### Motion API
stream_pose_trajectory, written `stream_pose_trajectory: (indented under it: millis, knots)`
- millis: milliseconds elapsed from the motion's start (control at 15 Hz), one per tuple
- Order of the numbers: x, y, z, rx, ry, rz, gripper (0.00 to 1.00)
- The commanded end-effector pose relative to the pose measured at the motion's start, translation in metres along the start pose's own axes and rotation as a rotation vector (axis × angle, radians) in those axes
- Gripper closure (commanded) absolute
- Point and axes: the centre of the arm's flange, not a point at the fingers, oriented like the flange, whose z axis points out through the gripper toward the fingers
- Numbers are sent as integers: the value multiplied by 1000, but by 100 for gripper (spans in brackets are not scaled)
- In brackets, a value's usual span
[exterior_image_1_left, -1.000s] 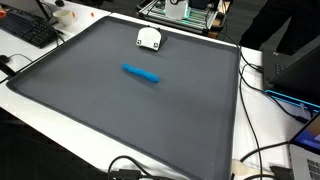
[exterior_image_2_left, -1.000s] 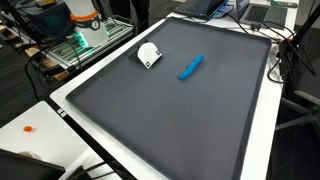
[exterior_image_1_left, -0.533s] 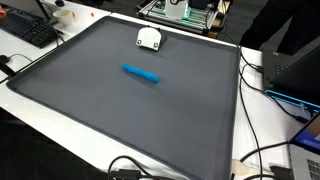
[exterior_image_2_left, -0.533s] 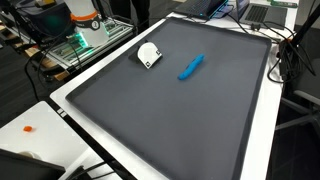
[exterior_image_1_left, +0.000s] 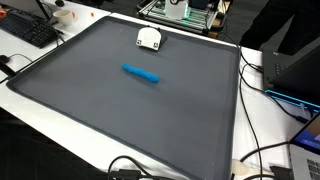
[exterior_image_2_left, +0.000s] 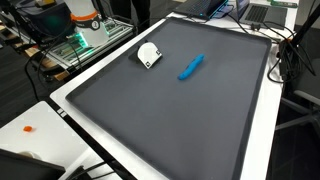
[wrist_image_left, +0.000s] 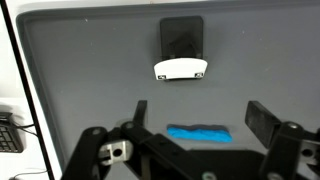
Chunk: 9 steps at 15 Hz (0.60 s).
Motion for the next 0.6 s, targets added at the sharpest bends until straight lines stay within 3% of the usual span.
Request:
stream_pose_trajectory:
  millis: [0, 400, 533]
  knots:
    - [0, 0, 0, 0, 0, 0, 0]
    - [19, -26, 1, 57, -8, 57, 0]
    - [26, -34, 11, 94, -39, 177, 0]
